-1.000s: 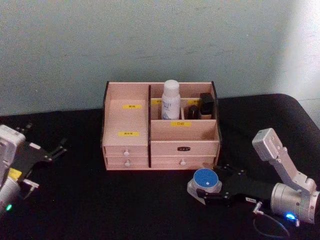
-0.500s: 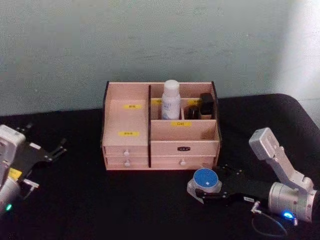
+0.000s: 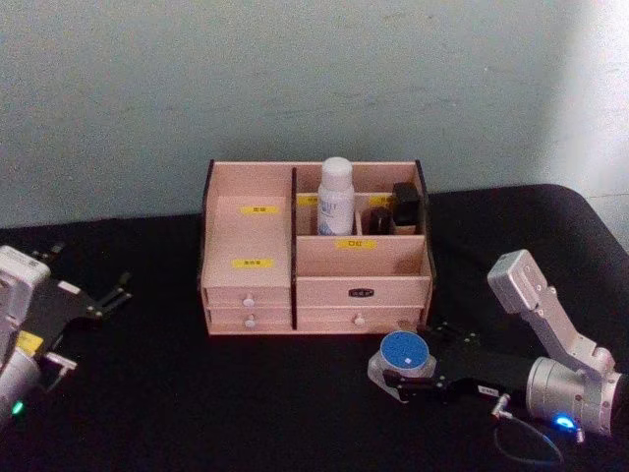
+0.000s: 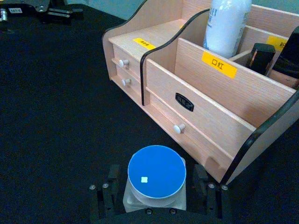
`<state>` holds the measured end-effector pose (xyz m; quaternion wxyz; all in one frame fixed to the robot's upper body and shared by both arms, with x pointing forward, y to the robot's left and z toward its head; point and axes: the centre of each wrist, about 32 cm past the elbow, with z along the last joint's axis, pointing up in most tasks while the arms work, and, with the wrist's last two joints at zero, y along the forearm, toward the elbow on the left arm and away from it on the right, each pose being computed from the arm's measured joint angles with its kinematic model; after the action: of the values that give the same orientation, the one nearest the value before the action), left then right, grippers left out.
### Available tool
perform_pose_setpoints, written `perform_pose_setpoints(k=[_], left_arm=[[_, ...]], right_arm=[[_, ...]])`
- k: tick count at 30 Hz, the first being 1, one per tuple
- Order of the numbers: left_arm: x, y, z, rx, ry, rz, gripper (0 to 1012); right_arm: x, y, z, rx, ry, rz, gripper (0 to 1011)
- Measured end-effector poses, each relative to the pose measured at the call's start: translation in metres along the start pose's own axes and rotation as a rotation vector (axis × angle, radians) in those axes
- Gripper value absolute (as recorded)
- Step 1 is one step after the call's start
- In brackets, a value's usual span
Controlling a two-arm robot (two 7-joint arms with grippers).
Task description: Pick up the facial cleanser and watermelon frost from the table and place them into the tiered storage box.
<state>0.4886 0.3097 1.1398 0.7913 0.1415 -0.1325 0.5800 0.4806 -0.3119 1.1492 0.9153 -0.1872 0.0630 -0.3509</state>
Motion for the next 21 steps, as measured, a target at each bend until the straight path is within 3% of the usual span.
perform_pose_setpoints(k=[14, 21], left_arm=[[0.0, 0.0, 0.0, 0.0, 0.0, 0.0, 1001], [0.0, 0.0, 0.0, 0.0, 0.0, 0.0, 1001]], right_arm=[[0.0001, -0.0002, -0.0001, 0.0, -0.001, 0.002, 1000], [0.0001, -0.0002, -0.0001, 0.001, -0.001, 0.003, 861]])
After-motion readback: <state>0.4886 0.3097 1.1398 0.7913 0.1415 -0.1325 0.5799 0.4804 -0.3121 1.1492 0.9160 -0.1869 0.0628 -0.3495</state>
